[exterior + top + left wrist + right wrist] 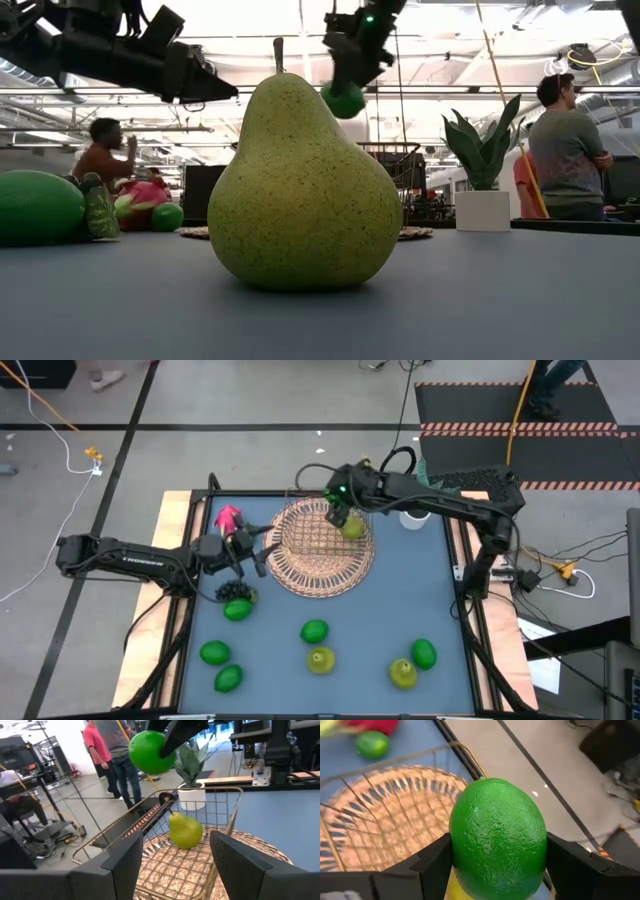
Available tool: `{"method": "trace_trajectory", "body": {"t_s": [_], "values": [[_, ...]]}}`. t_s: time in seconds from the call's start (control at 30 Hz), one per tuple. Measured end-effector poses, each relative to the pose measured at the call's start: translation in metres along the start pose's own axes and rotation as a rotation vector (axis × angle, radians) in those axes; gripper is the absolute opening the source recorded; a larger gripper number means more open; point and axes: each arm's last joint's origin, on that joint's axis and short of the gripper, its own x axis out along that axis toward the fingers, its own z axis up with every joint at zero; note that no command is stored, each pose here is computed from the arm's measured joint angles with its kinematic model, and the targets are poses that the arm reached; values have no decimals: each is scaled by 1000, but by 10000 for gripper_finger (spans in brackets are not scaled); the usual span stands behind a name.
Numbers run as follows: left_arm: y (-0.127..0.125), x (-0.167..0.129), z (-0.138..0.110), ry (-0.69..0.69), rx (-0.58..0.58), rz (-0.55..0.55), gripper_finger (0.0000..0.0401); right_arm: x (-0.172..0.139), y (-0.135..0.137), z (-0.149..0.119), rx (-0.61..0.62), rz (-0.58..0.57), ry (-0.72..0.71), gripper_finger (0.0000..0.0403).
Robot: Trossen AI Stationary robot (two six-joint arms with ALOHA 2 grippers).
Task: Build produce basket
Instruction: Put the green lime into the wire basket
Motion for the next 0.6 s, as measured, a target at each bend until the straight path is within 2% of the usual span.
{"method": "trace_trajectory", "body": {"t_s": [0.1,0.2,0.3,0.43,0.6], "values": [[2,1,0,2,2,10,232,5,3,17,-18,18,-53,267],[4,1,-1,5,0,22,232,18,7,22,-43,19,-55,267],[5,2,-1,7,-11,28,232,41,13,15,-64,23,22,267],[5,2,-3,20,-29,26,232,68,25,1,-10,135,114,267],[4,1,-5,49,-33,20,232,82,33,-12,-1,140,109,267]]}}
